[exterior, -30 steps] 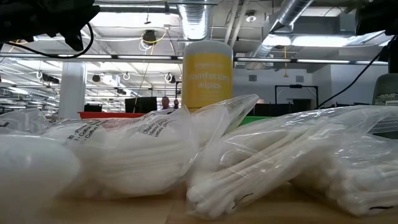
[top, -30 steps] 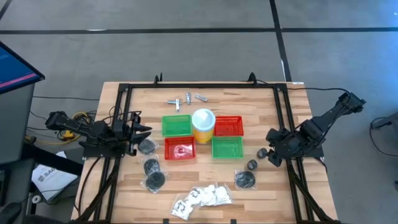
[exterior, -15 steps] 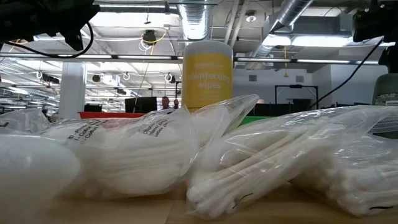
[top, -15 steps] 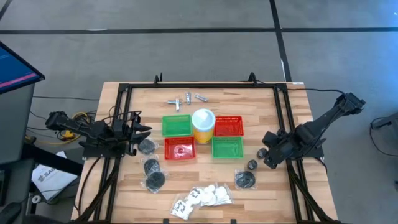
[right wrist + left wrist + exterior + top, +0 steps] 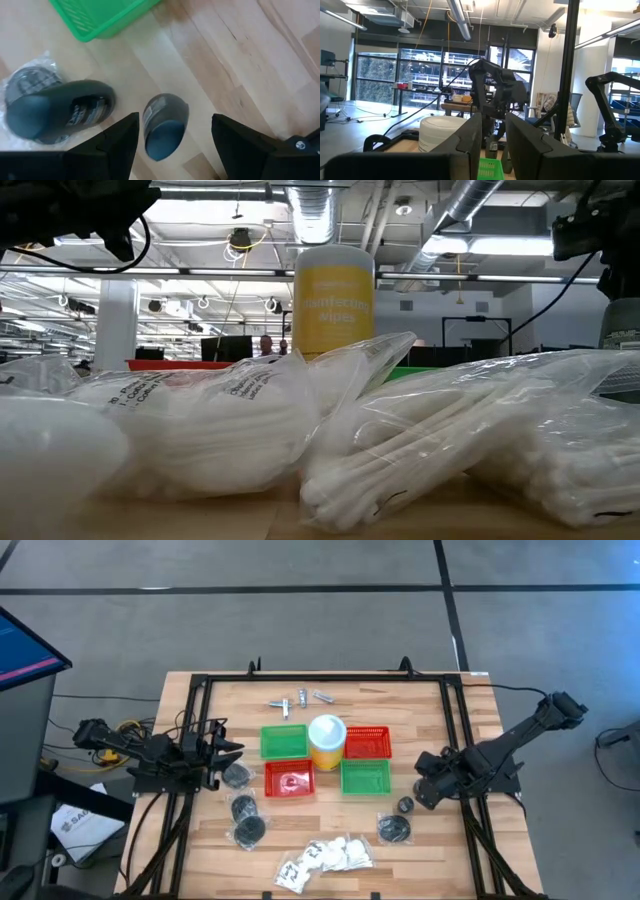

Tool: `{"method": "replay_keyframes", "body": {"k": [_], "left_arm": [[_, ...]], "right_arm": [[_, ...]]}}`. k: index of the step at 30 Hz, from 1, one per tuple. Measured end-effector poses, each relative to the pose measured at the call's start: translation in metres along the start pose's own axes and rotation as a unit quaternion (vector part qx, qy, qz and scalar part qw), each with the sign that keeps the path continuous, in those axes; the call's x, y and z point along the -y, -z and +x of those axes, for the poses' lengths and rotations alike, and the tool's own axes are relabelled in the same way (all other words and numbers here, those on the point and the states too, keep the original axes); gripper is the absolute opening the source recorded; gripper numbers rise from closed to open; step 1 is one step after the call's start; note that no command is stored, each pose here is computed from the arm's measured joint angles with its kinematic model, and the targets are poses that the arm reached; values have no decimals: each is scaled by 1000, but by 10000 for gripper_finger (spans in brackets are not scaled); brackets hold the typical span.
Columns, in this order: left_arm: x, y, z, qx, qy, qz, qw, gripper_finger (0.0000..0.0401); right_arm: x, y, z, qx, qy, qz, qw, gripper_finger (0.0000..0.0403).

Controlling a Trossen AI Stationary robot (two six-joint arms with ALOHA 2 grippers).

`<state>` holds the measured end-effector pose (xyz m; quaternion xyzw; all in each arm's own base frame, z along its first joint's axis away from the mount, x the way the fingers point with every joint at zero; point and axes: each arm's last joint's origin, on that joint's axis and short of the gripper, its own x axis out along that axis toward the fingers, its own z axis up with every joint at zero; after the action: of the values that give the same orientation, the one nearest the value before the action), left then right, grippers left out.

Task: Pick & Place Travel size toiletries
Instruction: Put the black deodorant into the left green bin

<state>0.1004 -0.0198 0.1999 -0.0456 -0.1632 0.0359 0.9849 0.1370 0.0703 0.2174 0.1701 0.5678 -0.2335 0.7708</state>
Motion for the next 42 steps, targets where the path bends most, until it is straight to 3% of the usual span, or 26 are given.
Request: {"method": "replay_keyframes", "body": {"k": [26, 38, 42], "left_arm": [[0, 0, 0, 1, 0, -1, 1000, 81], [0, 1, 1, -3, 0, 1, 1000, 81], [0, 1, 1, -3, 0, 1, 1000, 81]], "right_arm": [[-12, 2, 27, -35, 25, -5, 999, 233], [-9, 4, 29, -35, 31, -2, 999, 138], [-9, 3, 29, -35, 31, -2, 999, 129]]}}
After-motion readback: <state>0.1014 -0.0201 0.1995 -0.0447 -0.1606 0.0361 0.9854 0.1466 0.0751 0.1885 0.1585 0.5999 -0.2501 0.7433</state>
